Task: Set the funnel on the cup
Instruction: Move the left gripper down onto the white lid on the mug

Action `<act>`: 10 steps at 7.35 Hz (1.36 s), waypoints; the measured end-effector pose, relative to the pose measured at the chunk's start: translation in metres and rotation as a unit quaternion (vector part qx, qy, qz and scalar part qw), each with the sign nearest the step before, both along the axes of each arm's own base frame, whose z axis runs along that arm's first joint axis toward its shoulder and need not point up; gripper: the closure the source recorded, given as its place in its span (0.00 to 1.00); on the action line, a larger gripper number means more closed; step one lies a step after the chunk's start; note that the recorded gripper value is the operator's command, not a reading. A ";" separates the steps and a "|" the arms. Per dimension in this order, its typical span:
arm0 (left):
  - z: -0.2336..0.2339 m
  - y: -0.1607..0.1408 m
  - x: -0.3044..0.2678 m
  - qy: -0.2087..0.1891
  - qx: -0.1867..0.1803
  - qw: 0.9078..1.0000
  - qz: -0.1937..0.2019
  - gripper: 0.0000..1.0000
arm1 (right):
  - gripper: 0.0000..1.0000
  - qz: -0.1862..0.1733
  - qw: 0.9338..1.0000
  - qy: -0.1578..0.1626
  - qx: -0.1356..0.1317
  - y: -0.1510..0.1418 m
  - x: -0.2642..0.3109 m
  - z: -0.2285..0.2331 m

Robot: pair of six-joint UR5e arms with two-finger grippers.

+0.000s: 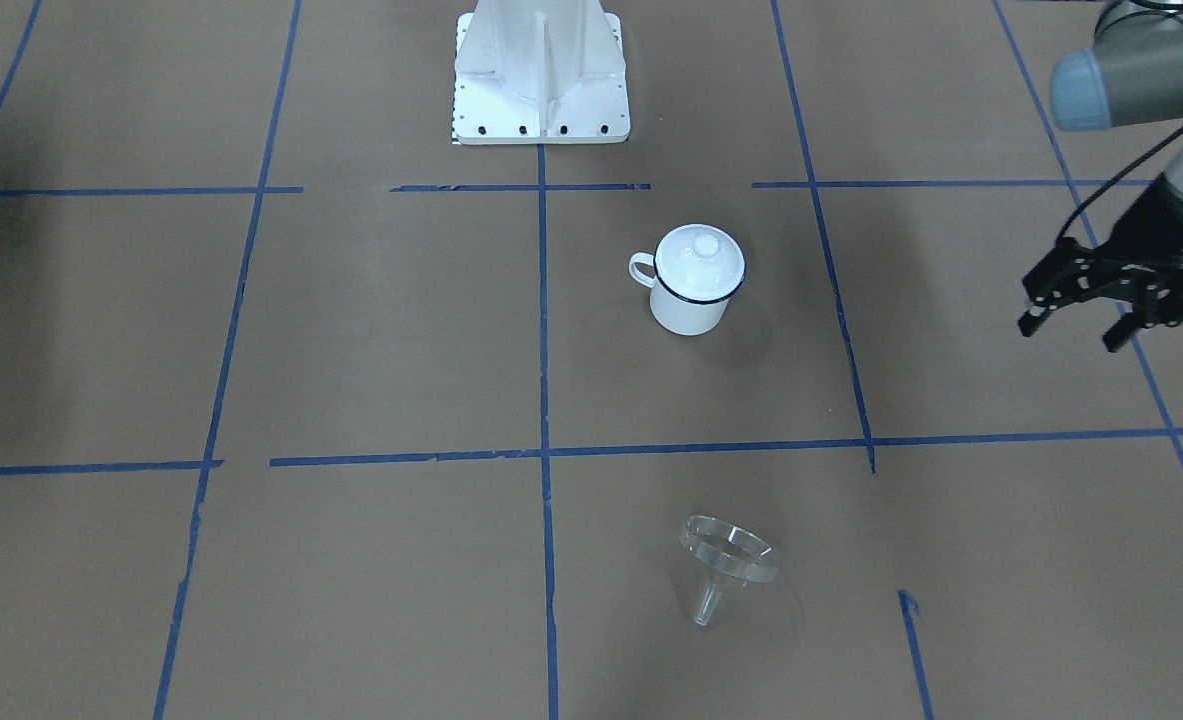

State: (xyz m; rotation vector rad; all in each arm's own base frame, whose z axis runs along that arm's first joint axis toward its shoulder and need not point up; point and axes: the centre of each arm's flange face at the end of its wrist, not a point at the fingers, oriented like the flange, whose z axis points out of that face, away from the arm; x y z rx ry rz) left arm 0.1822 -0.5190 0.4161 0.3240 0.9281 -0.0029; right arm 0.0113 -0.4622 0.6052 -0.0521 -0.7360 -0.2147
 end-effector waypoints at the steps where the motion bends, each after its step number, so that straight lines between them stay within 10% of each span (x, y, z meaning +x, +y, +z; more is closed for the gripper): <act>1: -0.032 0.025 0.051 0.025 -0.037 0.999 -0.008 0.00 | 0.00 0.000 1.000 0.000 0.000 0.000 0.000 0.000; 4: -0.141 0.083 0.183 0.010 -0.119 0.992 -0.030 0.00 | 0.00 0.000 1.000 0.000 0.000 0.000 0.000 0.000; 8: -0.166 0.128 0.246 -0.018 -0.136 0.990 -0.032 0.11 | 0.00 0.000 1.000 0.000 0.000 0.000 0.000 0.000; 10: -0.167 0.134 0.251 -0.018 -0.136 0.990 -0.027 0.54 | 0.00 0.000 1.000 0.000 0.000 0.000 0.000 0.000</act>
